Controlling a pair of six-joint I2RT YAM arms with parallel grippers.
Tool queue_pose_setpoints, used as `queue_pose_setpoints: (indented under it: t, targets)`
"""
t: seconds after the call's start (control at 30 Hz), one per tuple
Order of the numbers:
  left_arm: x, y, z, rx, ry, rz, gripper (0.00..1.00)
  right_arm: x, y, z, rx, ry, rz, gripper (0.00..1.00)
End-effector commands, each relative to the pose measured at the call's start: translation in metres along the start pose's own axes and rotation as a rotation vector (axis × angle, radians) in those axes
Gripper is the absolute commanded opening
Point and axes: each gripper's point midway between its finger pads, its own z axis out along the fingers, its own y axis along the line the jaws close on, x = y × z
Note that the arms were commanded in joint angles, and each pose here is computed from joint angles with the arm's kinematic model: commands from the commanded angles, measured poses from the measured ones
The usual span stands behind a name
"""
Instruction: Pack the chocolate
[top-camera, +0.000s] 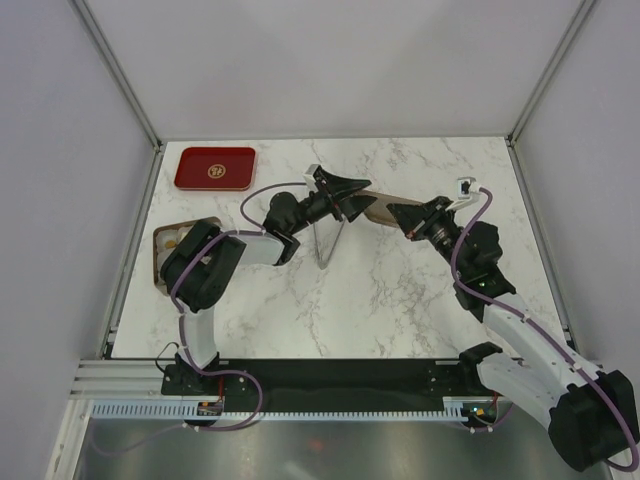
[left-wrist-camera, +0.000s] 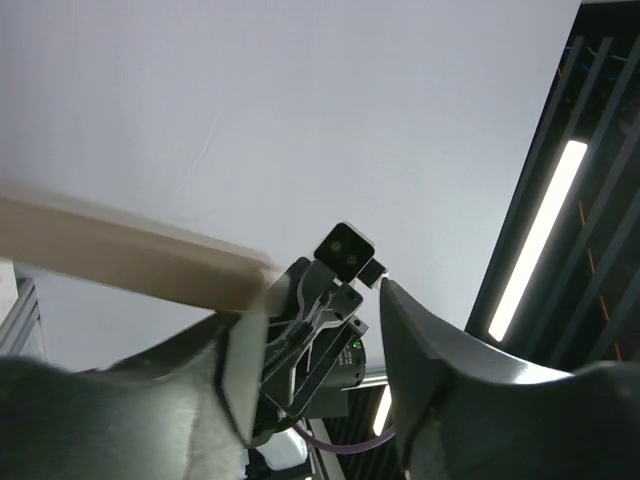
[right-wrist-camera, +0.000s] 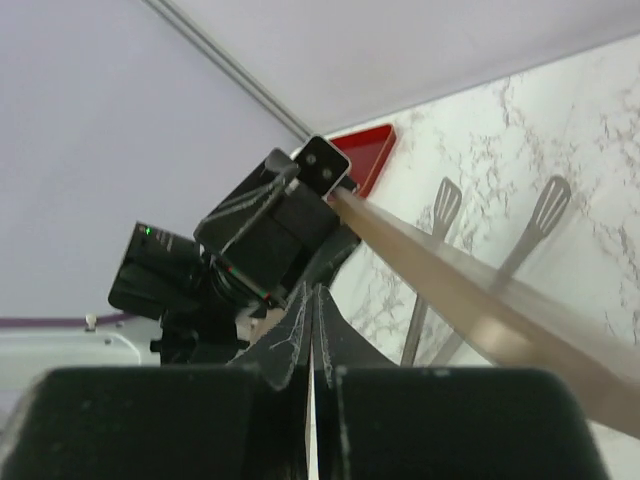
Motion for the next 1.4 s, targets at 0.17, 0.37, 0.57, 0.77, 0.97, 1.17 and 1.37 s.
queue_pose_setpoints:
  t: [0.17, 0.37, 0.57, 0.77, 0.97, 1.17, 1.37]
  targets:
    - [0.02, -0.051, -0.006, 0.118, 0.143, -0.177, 0.31, 0.03, -0.008, -0.023, 0.004, 0.096, -0.031, 0.0]
    - [0.019, -0.034, -0.013, 0.064, 0.161, -0.123, 0.08, 0.028, -0.022, -0.037, 0.114, 0.116, -0.062, 0.04]
    - [0.02, -0.036, -0.016, -0.046, 0.24, 0.084, 0.09, 0.022, -0.057, -0.04, 0.377, 0.164, -0.071, 0.24]
    - [-0.006, -0.023, -0.06, -0.375, 0.17, 0.368, 0.15, 0.055, -0.088, -0.016, 0.516, 0.31, 0.0, 0.51]
    - [-0.049, -0.017, -0.141, -0.934, -0.033, 0.853, 0.34, 0.075, -0.082, -0.002, 0.496, 0.36, 0.026, 0.57]
    - [-0.034, 0.016, -0.22, -1.231, -0.039, 0.901, 0.41, 0.091, -0.087, -0.014, 0.508, 0.394, 0.026, 0.55]
    - [-0.014, 0.076, -0.256, -1.4, -0.015, 0.809, 0.41, 0.075, -0.072, -0.025, 0.468, 0.364, -0.005, 0.53]
